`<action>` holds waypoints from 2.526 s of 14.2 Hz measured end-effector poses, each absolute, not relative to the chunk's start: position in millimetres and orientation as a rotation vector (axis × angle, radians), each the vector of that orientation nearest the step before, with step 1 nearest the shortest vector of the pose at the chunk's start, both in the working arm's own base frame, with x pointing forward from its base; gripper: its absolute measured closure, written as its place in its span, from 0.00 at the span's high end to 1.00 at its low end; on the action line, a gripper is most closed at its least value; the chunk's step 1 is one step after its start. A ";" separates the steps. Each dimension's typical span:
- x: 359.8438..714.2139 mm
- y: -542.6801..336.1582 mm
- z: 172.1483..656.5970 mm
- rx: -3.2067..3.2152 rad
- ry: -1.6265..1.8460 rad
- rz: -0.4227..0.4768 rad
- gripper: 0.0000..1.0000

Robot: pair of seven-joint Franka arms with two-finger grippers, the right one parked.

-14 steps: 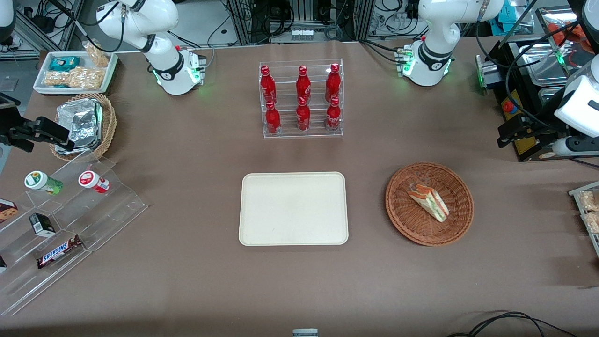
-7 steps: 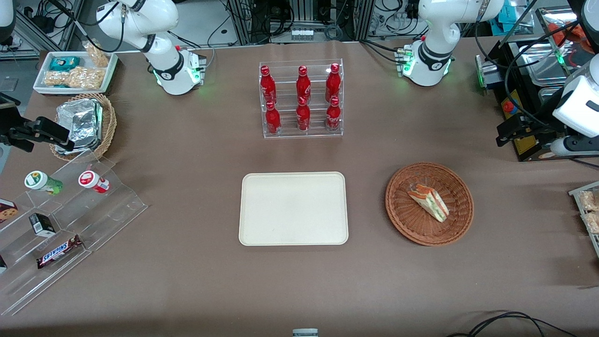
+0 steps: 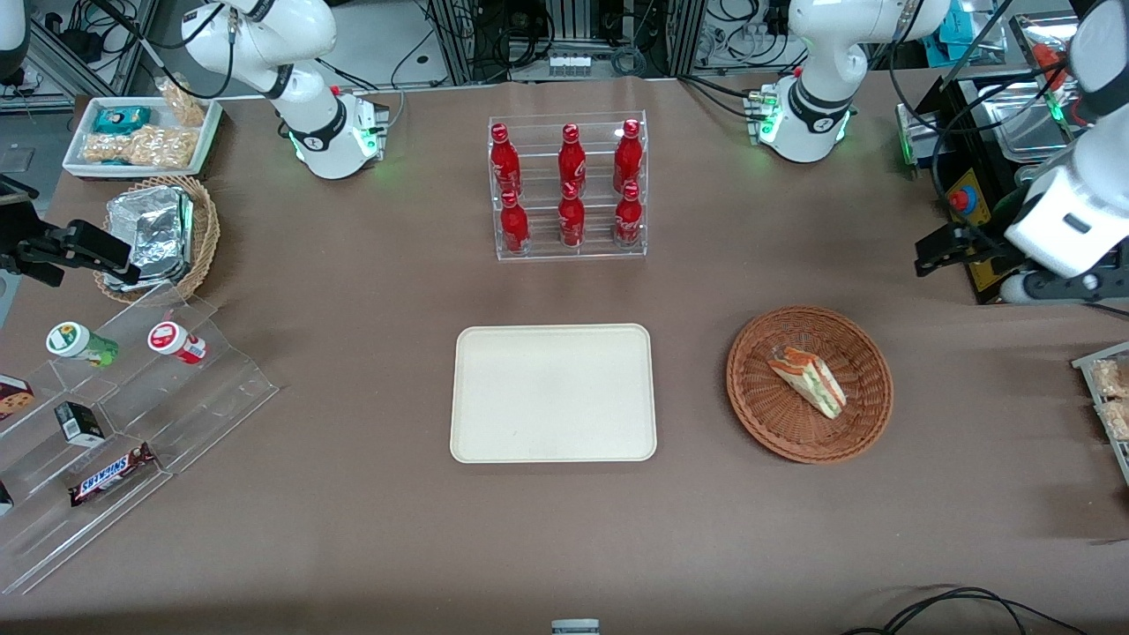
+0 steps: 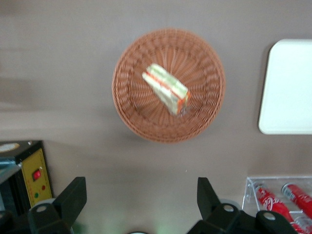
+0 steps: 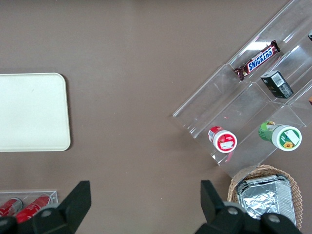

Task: Place sandwich from basket to tray
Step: 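Move the open left gripper down over the sandwich in the basket, then close the left gripper on the wrapped sandwich, then lift the sandwich and carry it over the cream tray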

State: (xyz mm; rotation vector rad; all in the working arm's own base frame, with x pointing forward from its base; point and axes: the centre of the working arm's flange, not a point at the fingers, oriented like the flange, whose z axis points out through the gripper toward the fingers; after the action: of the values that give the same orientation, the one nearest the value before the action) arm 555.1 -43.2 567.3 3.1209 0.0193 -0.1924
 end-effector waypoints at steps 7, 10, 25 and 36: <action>554.0 -79.4 429.0 3.122 0.296 -0.082 1.00; 545.5 -85.4 387.9 3.085 0.466 0.029 1.00; 572.8 -107.2 268.2 2.761 1.585 -0.017 0.95; 601.4 -143.9 349.4 2.993 1.271 -0.202 0.17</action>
State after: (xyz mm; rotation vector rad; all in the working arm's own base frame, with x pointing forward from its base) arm 601.4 -143.9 349.4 2.9934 1.2713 -0.2019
